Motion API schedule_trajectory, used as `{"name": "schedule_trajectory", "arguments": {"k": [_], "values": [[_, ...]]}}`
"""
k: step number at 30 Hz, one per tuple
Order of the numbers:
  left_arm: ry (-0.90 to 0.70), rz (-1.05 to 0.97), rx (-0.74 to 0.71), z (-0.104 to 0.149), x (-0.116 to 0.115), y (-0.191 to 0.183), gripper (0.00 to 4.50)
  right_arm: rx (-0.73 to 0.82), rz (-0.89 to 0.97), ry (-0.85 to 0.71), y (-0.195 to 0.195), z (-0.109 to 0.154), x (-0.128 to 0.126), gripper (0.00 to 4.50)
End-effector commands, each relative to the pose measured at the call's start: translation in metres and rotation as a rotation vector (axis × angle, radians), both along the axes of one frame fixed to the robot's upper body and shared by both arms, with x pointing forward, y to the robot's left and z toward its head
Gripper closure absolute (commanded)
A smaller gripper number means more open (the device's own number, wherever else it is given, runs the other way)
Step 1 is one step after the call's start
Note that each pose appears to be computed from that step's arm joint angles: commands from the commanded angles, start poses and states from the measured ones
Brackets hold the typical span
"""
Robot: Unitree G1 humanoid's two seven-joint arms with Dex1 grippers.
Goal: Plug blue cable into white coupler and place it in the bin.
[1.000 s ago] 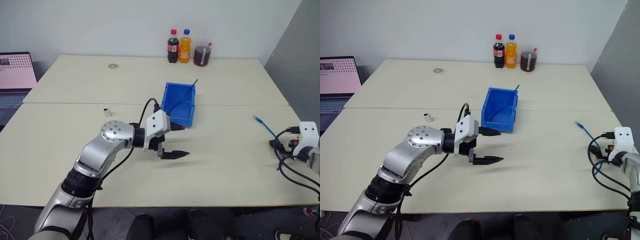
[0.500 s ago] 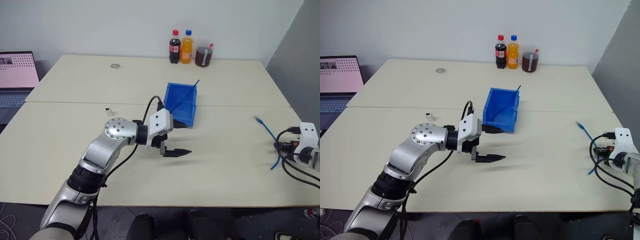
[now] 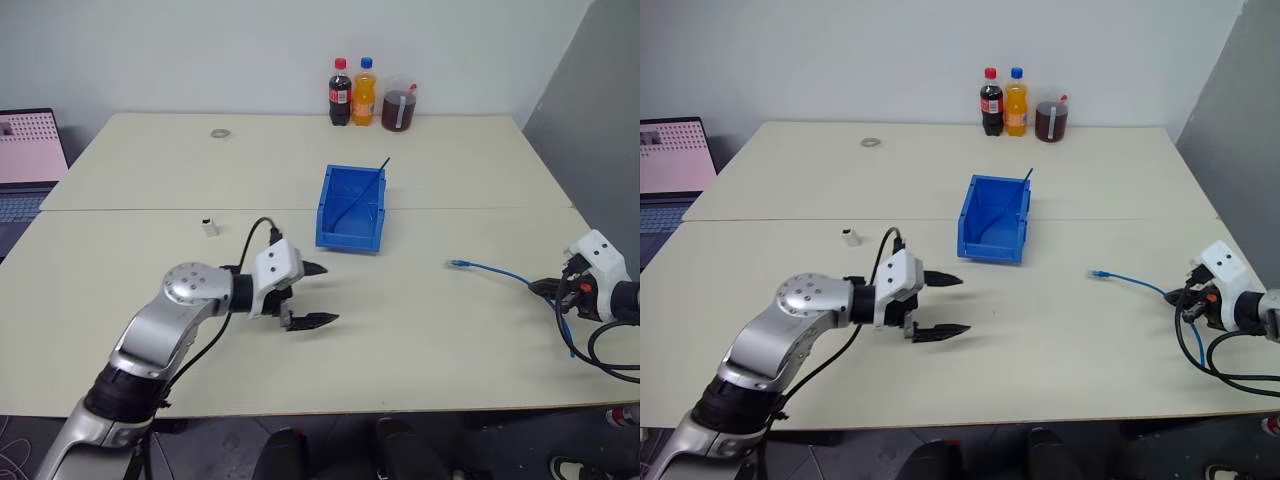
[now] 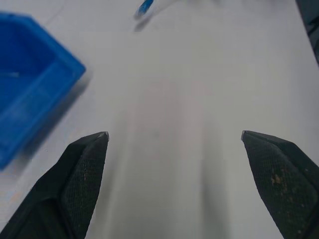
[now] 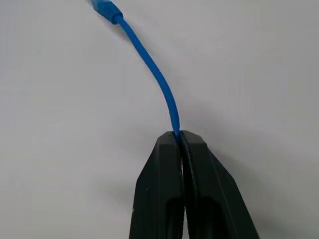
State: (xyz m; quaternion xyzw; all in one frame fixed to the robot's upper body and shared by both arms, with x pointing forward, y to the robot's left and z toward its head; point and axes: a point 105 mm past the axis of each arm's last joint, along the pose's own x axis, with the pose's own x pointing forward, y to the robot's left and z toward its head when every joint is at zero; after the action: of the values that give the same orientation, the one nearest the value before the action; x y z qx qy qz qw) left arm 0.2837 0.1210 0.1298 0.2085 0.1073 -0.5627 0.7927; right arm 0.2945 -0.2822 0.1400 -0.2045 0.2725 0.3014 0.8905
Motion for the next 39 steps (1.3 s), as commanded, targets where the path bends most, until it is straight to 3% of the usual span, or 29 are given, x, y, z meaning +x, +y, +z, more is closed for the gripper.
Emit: {"name": "schedule_trajectory", "arguments": {"k": [1,7,15,23,27,33,38,39], "values": [[-0.038,0.111,0.046,-0.002,-0.004,0.035,0.0,-0.046,0.275,-0.058,0.057,0.003,-0.001,4.45],[-0.018,0.355,0.044,-0.02,-0.002,0.093,0.0,0.011,0.509,-0.117,0.154,-0.018,0.014,4.45],[0.021,0.394,0.065,-0.032,-0.015,0.116,0.0,0.042,0.614,-0.115,0.215,-0.033,0.023,4.45],[0.055,0.349,0.079,-0.042,-0.025,0.114,0.0,0.054,0.623,-0.106,0.232,-0.036,0.03,4.45],[0.055,0.326,0.072,-0.043,-0.024,0.109,0.0,0.065,0.636,-0.096,0.232,-0.033,0.028,3.63],[0.067,0.303,0.073,-0.048,-0.012,0.098,0.0,0.07,0.667,-0.082,0.222,-0.023,0.019,1.95],[0.089,0.258,0.097,-0.053,-0.003,0.079,0.0,0.09,0.776,-0.014,0.211,-0.011,-0.013,0.56],[0.095,0.256,0.102,-0.054,0.0,0.076,0.0,0.085,0.779,-0.023,0.21,-0.009,-0.016,0.56]]}}
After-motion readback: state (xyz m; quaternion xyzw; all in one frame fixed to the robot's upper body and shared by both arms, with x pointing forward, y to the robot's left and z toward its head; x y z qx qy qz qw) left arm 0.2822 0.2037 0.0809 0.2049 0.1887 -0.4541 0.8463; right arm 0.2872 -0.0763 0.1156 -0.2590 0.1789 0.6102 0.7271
